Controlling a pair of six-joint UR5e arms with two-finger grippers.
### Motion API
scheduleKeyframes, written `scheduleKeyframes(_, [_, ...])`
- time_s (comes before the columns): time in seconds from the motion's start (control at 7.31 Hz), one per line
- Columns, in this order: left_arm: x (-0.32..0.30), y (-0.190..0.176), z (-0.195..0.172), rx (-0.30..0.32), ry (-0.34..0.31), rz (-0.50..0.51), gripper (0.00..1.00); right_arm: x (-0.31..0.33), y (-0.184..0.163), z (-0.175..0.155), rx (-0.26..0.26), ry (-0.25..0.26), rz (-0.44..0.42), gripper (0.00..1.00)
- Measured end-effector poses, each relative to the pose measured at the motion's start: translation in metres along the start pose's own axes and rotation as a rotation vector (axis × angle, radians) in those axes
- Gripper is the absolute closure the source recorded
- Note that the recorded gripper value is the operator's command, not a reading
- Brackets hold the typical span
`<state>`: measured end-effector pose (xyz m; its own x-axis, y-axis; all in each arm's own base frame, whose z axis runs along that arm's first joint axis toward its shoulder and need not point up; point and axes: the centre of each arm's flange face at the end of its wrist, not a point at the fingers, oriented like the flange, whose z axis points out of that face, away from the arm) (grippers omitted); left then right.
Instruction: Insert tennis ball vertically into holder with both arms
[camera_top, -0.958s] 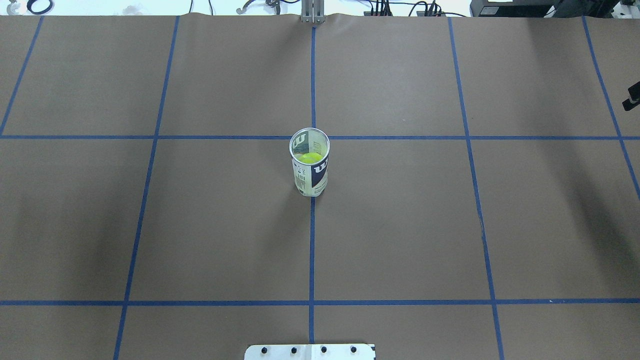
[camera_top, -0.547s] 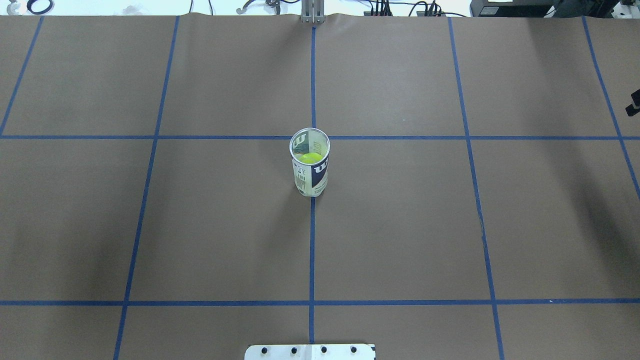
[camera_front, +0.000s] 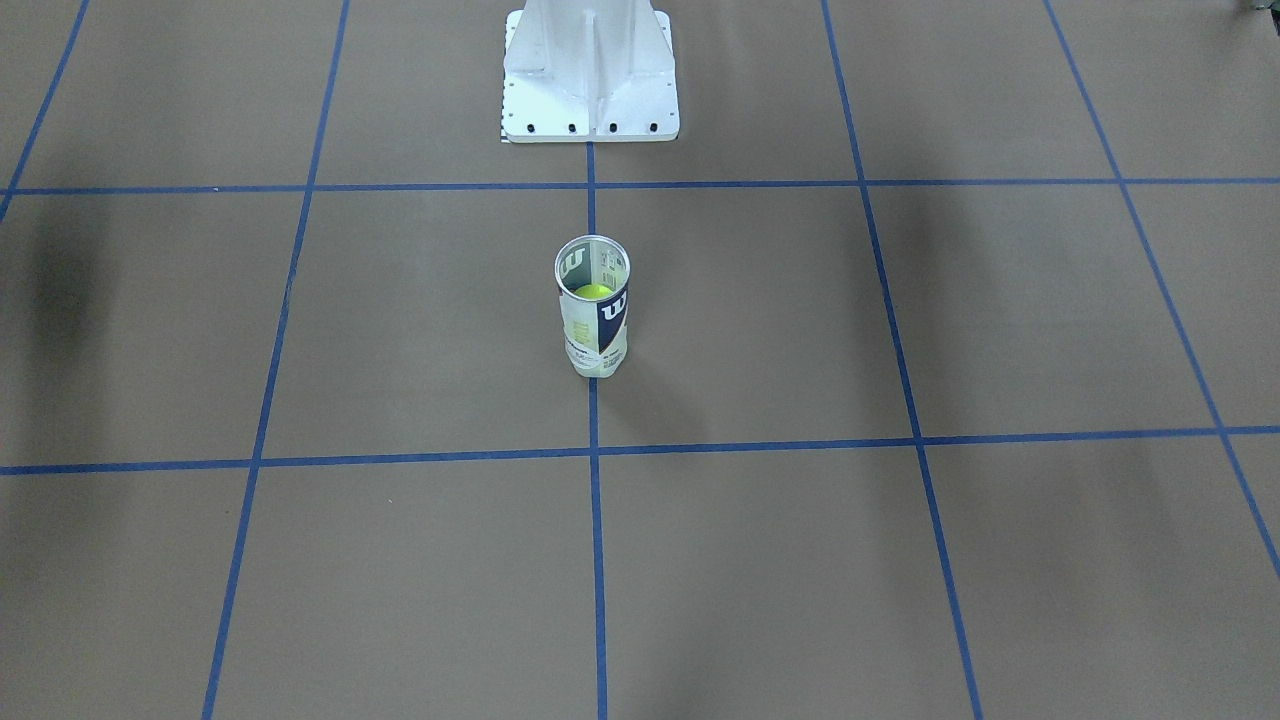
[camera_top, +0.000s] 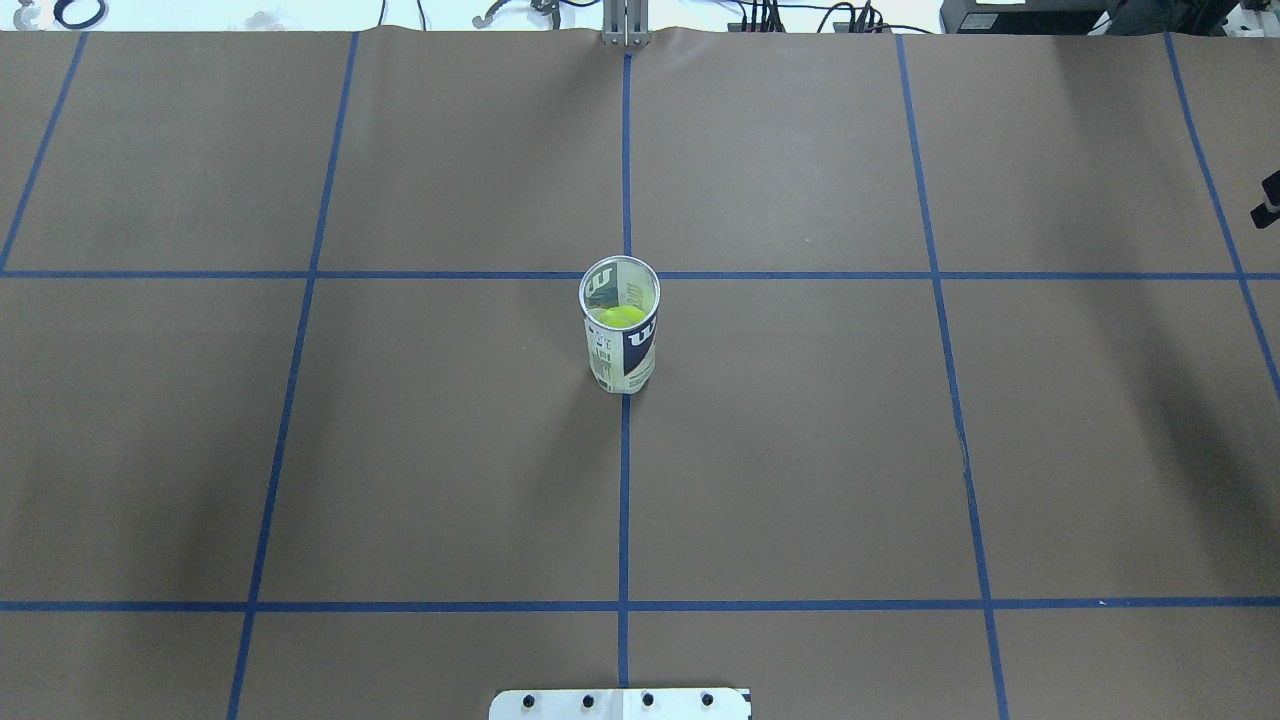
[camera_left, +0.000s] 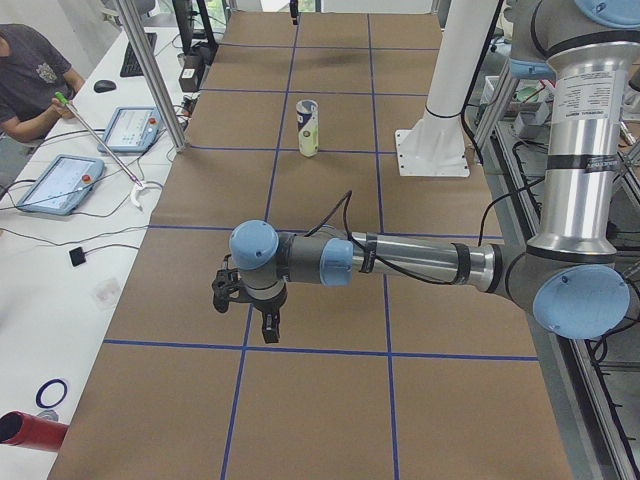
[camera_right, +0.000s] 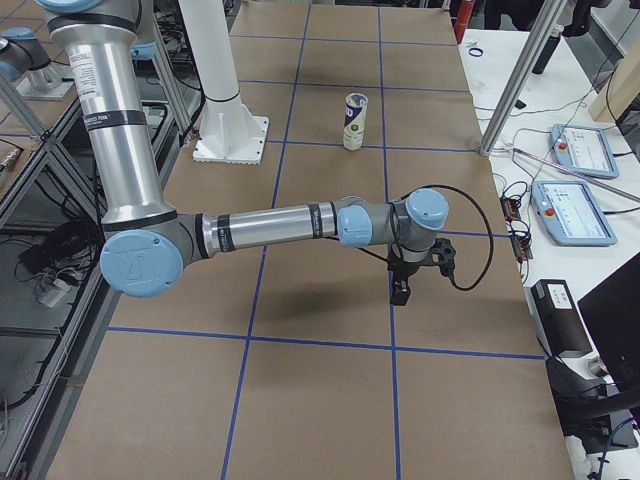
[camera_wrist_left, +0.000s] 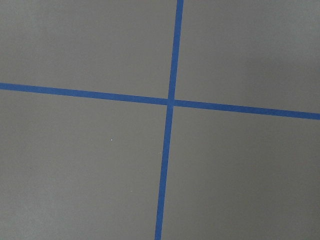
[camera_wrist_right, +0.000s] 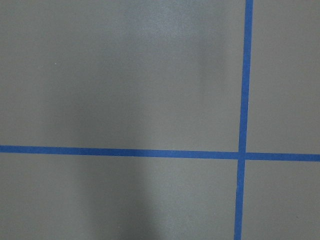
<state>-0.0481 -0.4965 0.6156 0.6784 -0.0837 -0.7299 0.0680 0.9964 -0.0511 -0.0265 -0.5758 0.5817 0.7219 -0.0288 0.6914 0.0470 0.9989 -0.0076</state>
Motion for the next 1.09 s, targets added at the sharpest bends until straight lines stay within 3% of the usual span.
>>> scheduleKeyframes(0.68, [-0.033, 0.006, 0.031, 0.030, 0.010, 0.036, 0.00, 0.020, 0.006, -0.010, -0.020, 0.004, -0.037, 0.01])
scheduleKeyframes(1.09, [-0.031, 0.003, 0.031, 0.034, 0.018, 0.022, 0.00, 0.021, 0.008, -0.010, -0.019, 0.004, -0.038, 0.01])
